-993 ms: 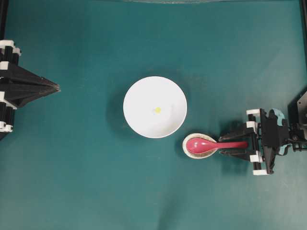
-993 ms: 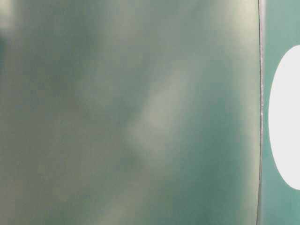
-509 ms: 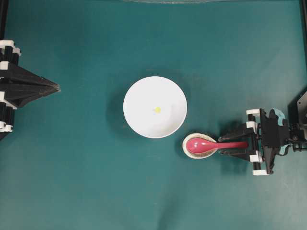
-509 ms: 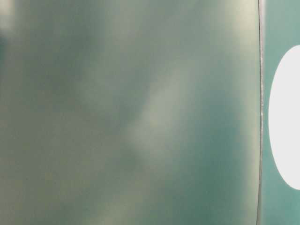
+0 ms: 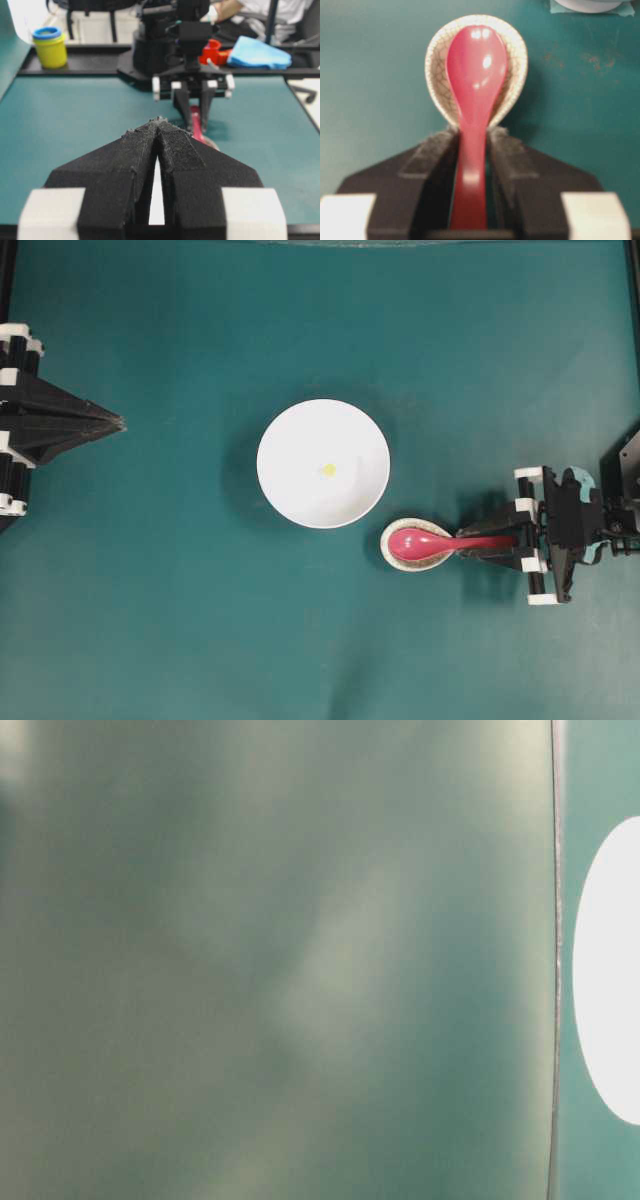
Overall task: Scoop the yellow hexagonal prism block from the bowl with a spoon using the right arm.
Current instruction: 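Lift the red spoon and carry it over the white bowl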
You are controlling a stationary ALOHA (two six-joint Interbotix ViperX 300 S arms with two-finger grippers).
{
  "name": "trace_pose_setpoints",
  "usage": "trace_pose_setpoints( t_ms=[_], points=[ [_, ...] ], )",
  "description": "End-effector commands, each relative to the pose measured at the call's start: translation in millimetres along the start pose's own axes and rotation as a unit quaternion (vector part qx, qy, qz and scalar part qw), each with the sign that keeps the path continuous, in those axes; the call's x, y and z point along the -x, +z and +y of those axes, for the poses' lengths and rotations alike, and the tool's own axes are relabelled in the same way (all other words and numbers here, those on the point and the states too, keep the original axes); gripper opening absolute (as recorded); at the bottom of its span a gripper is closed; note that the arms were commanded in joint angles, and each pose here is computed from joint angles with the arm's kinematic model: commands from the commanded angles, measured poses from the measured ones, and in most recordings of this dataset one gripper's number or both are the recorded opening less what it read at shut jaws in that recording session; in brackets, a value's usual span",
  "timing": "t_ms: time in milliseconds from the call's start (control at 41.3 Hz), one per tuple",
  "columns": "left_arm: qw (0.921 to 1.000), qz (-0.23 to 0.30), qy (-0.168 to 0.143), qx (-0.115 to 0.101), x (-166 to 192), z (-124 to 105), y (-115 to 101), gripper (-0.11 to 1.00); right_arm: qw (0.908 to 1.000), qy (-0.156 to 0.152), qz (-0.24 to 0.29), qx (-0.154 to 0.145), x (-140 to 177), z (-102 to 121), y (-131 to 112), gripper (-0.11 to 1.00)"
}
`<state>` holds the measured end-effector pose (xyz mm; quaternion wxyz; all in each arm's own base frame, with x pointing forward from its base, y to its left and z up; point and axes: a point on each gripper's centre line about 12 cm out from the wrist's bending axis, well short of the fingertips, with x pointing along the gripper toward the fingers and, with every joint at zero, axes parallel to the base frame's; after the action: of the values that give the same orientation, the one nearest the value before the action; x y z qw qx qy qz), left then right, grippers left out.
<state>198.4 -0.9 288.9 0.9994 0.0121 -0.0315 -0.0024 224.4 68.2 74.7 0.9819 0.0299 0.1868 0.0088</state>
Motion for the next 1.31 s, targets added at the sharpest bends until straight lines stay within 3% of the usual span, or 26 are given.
trace_pose_setpoints(
  t_ms=[0, 315, 557, 800, 1284],
  points=[
    [0.9999, -0.014, -0.001, -0.002, -2.9, -0.1, 10.8, 0.01, 0.9999, 0.002, -0.010, -0.002, 0.0, 1.7, 4.0, 0.30],
    [0.9999, -0.014, -0.001, -0.002, -2.9, -0.1, 10.8, 0.01, 0.9999, 0.004, -0.015, -0.001, -0.8, 2.8, 6.3, 0.26],
    [1.0000, -0.007, -0.001, -0.002, -3.2, -0.2, 9.1, 0.01, 0.9989, 0.007, -0.045, -0.015, 3.9, 2.3, 26.9, 0.26],
    [1.0000, 0.009, -0.001, -0.001, -3.9, -0.2, 4.8, 0.01, 0.9986, 0.006, -0.040, -0.034, 8.1, -3.6, 57.8, 0.25],
    [0.9998, 0.018, -0.001, -0.001, -3.8, -0.3, 2.6, 0.01, 0.9993, -0.019, -0.030, -0.007, 20.4, -41.4, 145.6, 0.25]
  ],
)
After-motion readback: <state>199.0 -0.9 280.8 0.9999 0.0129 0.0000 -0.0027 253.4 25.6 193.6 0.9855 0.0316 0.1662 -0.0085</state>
